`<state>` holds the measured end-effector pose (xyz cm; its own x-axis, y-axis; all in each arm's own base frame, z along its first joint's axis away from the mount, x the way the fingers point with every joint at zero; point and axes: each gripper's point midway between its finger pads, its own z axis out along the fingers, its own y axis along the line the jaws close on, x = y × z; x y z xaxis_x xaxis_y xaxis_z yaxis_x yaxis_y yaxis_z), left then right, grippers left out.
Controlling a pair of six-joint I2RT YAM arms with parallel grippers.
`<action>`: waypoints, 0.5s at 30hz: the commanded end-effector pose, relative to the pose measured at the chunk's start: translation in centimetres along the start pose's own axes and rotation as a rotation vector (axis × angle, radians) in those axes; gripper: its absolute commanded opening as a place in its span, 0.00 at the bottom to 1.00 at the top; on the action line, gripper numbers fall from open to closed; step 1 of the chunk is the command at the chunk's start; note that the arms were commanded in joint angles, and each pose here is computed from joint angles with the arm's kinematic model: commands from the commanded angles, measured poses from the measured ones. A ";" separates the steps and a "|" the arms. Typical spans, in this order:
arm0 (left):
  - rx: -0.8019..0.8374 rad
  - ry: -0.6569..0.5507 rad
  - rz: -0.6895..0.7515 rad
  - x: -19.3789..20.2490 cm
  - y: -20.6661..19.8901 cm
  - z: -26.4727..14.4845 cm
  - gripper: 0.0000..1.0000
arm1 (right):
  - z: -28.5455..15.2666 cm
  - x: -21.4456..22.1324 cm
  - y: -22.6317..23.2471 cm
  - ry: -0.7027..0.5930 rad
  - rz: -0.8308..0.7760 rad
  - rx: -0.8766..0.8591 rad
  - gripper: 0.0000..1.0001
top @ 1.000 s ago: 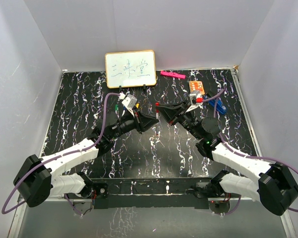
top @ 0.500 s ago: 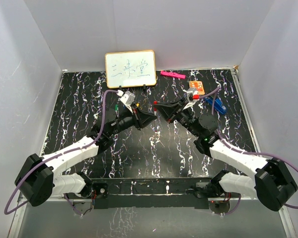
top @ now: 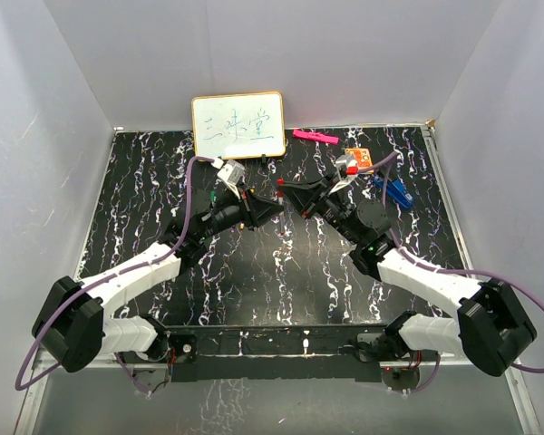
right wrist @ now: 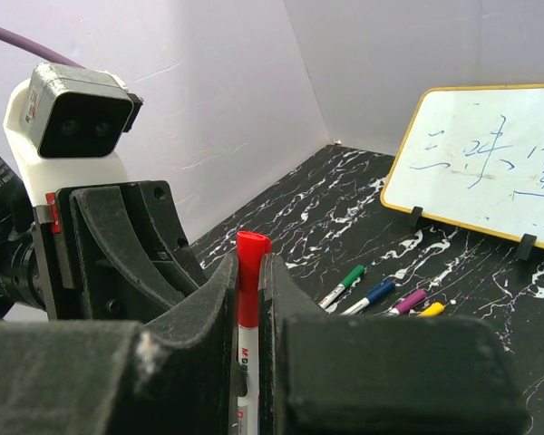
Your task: Insert the pens into the pen caps
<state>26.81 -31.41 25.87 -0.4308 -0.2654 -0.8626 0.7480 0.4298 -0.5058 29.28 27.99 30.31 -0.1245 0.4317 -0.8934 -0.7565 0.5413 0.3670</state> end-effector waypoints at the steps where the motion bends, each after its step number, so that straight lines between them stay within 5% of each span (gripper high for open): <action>1: 0.086 -0.387 0.145 -13.0 -4.2 -0.7 0.00 | -2.5 9.5 -1.0 0.346 0.061 0.023 0.00; 15: 0.061 -0.415 0.173 -14.4 -3.7 -1.2 0.00 | -3.5 14.6 -0.2 0.508 0.026 0.047 0.00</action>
<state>27.66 -30.61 24.92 -0.4626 -0.2442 -0.8523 0.7157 0.4645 -0.5216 29.97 29.65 29.16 -0.1204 0.3791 -0.9175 -0.7350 0.5873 0.3390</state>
